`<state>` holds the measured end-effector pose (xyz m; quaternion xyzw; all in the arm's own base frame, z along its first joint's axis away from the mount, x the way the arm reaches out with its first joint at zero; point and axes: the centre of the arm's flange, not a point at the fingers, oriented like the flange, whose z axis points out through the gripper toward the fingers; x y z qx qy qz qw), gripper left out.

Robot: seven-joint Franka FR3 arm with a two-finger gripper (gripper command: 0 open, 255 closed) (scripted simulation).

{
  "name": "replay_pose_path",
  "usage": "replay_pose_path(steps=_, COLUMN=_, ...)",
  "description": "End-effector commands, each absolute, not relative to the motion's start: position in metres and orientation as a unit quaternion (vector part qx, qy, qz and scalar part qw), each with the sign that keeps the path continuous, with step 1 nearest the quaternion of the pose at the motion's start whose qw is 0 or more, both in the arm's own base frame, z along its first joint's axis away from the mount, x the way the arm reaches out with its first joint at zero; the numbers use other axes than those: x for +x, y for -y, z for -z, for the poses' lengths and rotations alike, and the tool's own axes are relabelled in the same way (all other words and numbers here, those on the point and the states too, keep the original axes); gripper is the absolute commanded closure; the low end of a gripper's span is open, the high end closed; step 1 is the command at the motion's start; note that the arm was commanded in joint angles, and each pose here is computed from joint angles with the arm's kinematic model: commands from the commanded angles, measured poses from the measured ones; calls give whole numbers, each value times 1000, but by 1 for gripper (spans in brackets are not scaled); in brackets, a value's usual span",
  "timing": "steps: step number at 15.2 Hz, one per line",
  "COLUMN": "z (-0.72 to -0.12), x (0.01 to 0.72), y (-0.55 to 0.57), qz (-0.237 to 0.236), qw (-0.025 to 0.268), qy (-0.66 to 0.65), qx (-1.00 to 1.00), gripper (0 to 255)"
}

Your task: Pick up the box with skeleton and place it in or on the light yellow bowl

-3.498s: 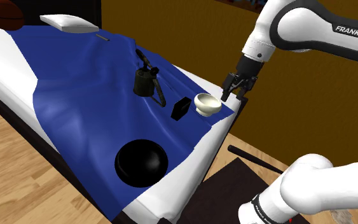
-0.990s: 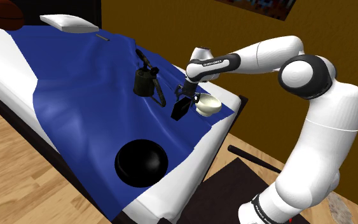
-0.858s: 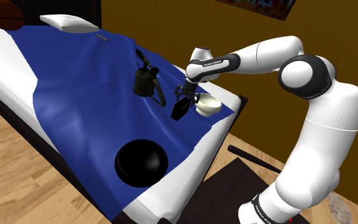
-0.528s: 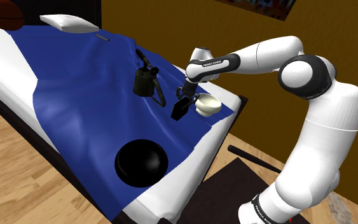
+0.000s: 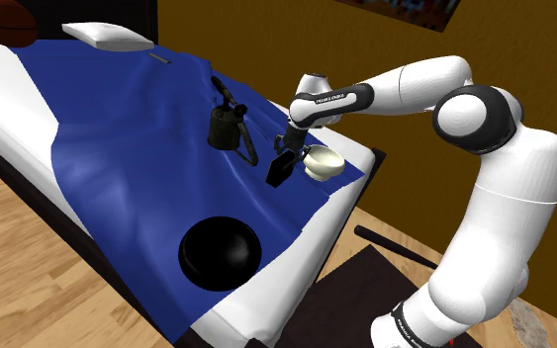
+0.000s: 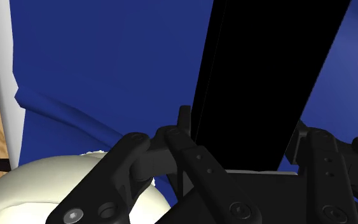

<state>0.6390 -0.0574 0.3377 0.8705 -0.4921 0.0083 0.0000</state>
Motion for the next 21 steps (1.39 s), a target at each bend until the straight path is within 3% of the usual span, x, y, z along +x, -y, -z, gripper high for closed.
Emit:
replay_pose_path(steps=1, z=-337, x=639, y=57, qz=-8, qw=0, qy=492, qx=871, gripper=255)
replay_pose_path(steps=21, z=-443, x=639, y=57, qz=-8, qw=0, qy=492, qx=871, gripper=255)
